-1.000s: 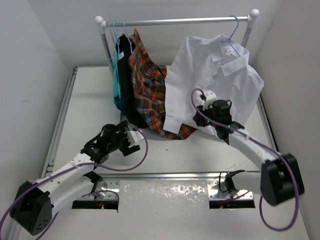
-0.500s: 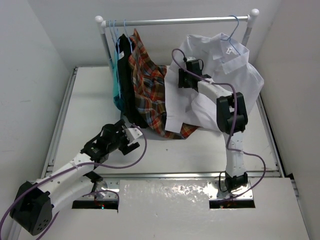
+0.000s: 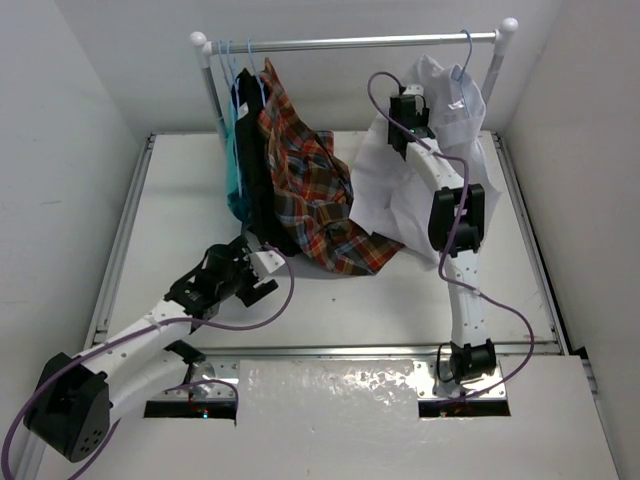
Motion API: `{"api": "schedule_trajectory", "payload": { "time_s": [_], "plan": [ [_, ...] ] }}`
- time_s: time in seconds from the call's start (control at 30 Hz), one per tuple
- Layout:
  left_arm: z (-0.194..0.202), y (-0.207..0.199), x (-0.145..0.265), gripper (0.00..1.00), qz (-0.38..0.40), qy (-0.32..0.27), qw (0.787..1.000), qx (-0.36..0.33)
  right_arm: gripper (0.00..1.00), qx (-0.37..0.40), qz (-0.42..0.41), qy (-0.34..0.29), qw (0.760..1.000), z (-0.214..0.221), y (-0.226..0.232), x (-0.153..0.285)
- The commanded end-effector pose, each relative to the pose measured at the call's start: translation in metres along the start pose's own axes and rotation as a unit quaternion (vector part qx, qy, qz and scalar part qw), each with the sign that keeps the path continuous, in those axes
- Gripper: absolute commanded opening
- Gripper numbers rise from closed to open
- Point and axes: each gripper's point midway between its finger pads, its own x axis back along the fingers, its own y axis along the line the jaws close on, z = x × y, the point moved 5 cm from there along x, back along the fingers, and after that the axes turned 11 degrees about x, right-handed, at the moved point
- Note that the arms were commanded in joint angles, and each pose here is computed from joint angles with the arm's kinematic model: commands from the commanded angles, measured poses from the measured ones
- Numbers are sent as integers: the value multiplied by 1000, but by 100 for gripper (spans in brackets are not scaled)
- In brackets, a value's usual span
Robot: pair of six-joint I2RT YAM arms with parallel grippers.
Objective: Place the shirt on the hanger
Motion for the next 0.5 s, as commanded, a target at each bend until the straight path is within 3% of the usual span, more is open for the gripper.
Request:
{"api": "schedule_trajectory", "payload": {
  "time_s": [0.0, 0.13, 0.17, 0.2, 0.23, 0.27, 0.33, 0.37, 0.4, 0.43, 0.47],
  "plan": [
    [-25, 15, 1, 96, -26, -38, 999, 1, 59, 30, 29, -40, 998, -25, -5, 9],
    [-27, 14, -1, 96, -22, -42, 999, 6, 77, 153, -48, -67, 985, -12, 23, 27],
    [-27, 14, -1, 96, -21, -43, 999, 10, 80, 158, -62, -93, 981, -30, 25, 50],
    [-27, 13, -1, 96, -19, -43, 999, 11, 94, 158, -66, -102, 980, -34, 23, 59],
    [-26, 13, -2, 96, -20, -43, 999, 15, 99, 157, -97, -91, 978, -20, 30, 66],
    [-24, 12, -2, 96, -20, -42, 999, 18, 99, 143, -107, -110, 978, -36, 20, 88],
    [-23, 11, -3, 96, -21, -48, 998, 27, 99, 152, -140, -93, 974, -11, 22, 105],
    [-21, 10, -3, 96, -24, -48, 998, 31, 99, 143, -147, -124, 971, -26, 12, 131],
    [-25, 13, -3, 96, -33, -62, 997, 35, 99, 147, -160, -127, 968, -20, 11, 142],
    [-24, 13, -3, 96, -36, -65, 996, 39, 99, 166, -186, -99, 963, 18, 17, 148],
    [-20, 12, -4, 96, -37, -66, 996, 41, 99, 164, -222, -119, 954, 15, 14, 173]
  ]
}}
